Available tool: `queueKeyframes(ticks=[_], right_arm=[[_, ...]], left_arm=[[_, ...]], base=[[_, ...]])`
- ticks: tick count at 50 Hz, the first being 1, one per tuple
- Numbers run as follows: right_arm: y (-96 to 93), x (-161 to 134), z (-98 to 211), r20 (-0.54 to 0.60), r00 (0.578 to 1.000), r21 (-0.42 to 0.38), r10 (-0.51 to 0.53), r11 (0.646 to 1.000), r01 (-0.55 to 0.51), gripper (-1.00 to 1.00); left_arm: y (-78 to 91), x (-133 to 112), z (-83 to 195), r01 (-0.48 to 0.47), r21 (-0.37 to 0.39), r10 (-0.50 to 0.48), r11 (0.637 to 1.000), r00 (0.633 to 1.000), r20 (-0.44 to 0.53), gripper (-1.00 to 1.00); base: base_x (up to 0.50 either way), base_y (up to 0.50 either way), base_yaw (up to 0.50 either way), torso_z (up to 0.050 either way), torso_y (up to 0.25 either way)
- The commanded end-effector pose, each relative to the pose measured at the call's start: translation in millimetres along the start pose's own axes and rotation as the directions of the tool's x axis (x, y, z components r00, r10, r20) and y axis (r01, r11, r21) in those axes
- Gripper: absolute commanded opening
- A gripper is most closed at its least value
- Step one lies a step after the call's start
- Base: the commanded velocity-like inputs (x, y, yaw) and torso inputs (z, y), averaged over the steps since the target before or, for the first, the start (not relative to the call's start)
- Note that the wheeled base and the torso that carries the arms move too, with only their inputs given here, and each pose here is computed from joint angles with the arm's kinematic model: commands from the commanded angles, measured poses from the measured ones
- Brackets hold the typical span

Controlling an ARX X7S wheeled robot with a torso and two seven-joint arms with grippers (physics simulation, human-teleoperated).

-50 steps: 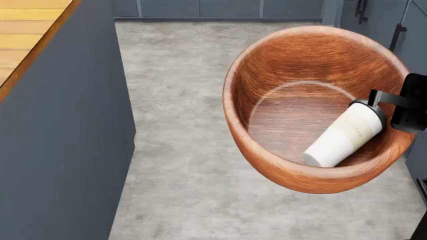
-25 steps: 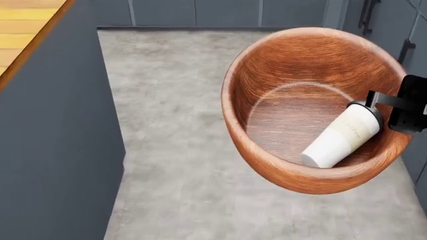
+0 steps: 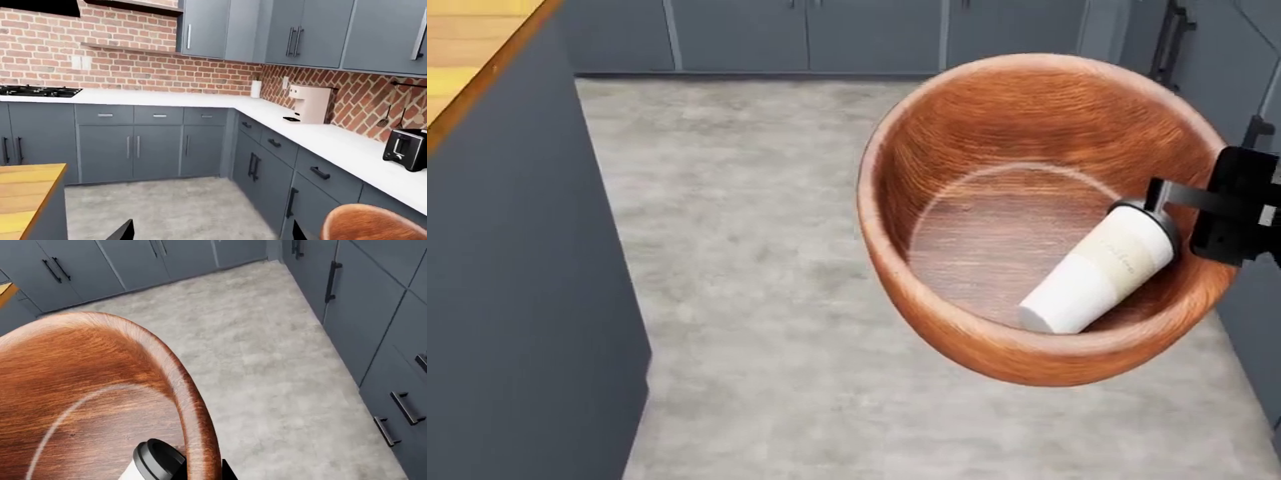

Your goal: Place the cup inside the bowl on the dining table and move the bowl to any counter.

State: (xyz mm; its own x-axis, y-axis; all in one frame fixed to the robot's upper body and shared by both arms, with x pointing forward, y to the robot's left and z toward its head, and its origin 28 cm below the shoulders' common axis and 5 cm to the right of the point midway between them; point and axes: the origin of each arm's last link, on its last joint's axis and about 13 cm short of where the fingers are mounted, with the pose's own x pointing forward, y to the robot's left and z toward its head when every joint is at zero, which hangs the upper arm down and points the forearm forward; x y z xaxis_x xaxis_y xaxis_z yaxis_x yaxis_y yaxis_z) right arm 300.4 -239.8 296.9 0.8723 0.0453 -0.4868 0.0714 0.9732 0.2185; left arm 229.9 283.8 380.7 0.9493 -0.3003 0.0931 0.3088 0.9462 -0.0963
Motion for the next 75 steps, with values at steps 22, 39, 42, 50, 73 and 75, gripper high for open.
queueKeyframes(ticks=[22,39,42,50,73,75], right_arm=[[33.9,3.5,39.4,0.040,0.995,-0.019,0.090,0.996,-0.089,-1.00],[36.2,1.1,49.9,0.065,0.994,-0.029,0.092,0.995,-0.090,-1.00],[36.2,2.7,45.0,0.057,0.995,-0.045,0.087,0.995,-0.084,-1.00],[38.8,6.3,43.8,0.066,0.993,-0.028,0.099,0.995,-0.097,-1.00],[41.5,5.4,44.3,0.061,0.992,-0.030,0.109,0.994,-0.108,-1.00],[41.2,6.1,42.9,0.058,0.992,-0.029,0.108,0.994,-0.106,-1.00]], left_arm=[[6.4,23.1,-8.7,-0.182,0.260,0.159,0.948,0.981,0.109,1.00],[11.0,25.8,-10.7,-0.203,0.289,0.169,0.936,0.976,0.137,1.00],[12.0,26.5,-9.5,-0.196,0.290,0.162,0.937,0.977,0.136,1.00],[15.1,24.0,-10.1,-0.197,0.280,0.165,0.940,0.977,0.133,1.00],[12.1,21.6,-15.8,-0.164,0.239,0.133,0.957,0.981,0.142,1.00],[12.0,21.1,-15.5,-0.162,0.237,0.130,0.958,0.981,0.145,1.00]], base=[[0.50,-0.08,0.00,0.000,0.002],[0.50,-0.08,0.00,0.000,0.002],[0.50,-0.07,0.00,0.000,0.000],[0.50,0.00,0.00,0.000,0.003],[0.50,0.00,0.00,0.000,0.002],[0.50,0.00,0.00,0.000,0.000]])
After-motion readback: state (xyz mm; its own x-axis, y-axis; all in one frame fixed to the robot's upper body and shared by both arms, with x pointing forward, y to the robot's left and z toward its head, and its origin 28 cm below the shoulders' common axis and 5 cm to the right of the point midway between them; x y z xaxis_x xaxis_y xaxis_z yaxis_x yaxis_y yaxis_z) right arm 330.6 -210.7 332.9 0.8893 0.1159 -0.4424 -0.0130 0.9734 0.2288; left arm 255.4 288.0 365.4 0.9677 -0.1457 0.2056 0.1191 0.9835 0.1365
